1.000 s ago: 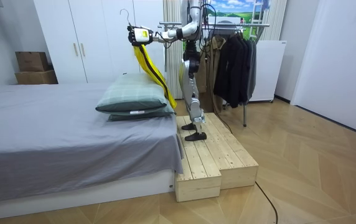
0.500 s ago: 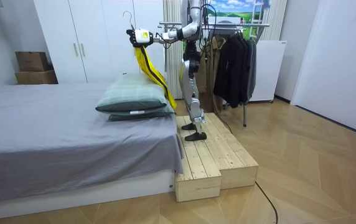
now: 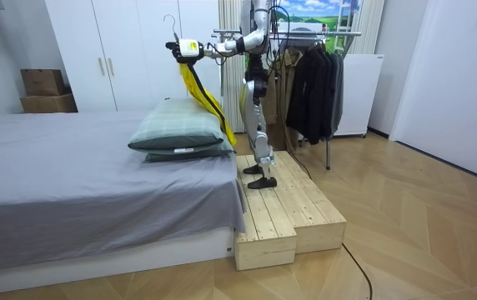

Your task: Hang clothes

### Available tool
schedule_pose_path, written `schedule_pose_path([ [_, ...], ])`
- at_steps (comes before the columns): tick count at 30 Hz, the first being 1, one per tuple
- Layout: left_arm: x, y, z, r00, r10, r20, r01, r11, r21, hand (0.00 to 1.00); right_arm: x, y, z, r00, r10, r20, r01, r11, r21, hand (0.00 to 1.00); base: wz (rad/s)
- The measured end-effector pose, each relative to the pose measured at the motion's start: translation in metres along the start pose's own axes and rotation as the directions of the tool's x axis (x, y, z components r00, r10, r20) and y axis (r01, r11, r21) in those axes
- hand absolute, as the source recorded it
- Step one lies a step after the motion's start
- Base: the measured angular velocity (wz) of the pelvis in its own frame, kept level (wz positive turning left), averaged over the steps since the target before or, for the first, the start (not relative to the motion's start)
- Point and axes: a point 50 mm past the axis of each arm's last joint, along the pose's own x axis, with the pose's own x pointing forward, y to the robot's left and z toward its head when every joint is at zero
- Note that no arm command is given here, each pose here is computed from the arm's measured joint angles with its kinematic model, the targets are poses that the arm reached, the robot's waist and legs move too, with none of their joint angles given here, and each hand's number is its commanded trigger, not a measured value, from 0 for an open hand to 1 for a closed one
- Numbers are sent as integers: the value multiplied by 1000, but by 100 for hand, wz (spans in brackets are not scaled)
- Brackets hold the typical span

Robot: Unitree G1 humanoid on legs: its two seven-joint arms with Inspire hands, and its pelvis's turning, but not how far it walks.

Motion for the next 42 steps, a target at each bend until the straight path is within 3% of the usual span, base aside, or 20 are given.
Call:
schedule_pose_path([
  [7, 5, 1, 6, 999, -2, 32, 1, 1000, 28, 100, -1, 1, -3, 1000, 9, -7, -9, 1000, -8, 0, 0],
  [8, 5, 1, 6, 999, -4, 32, 3, 1000, 28, 100, -2, 2, -4, 1000, 13, -11, -13, 1000, -10, 13, 0],
  [9, 5, 1, 6, 999, -8, 32, 7, 1000, 29, 100, -2, 3, -5, 1000, 19, -16, -19, 1000, -13, 34, 0],
  [10, 5, 1, 6, 999, -12, 32, 11, 1000, 30, 100, -3, 4, -6, 1000, 22, -18, -22, 1000, -15, 34, 0],
  [11, 5, 0, 6, 999, -15, 34, 14, 999, 35, 100, -3, 5, -6, 999, 26, -21, -26, 1000, -17, 81, 0],
  [12, 5, 0, 6, 999, -17, 34, 15, 999, 36, 100, -3, 5, -7, 999, 27, -22, -27, 999, -17, 95, 0],
  [13, 5, 0, 6, 999, -19, 34, 18, 999, 36, 100, -3, 5, -7, 999, 27, -22, -27, 999, -17, 100, 0],
  [42, 7, 5, 4, 999, -22, 29, 21, 999, 44, 100, -6, 8, -13, 998, 51, -35, -52, 998, -21, 100, 0],
])
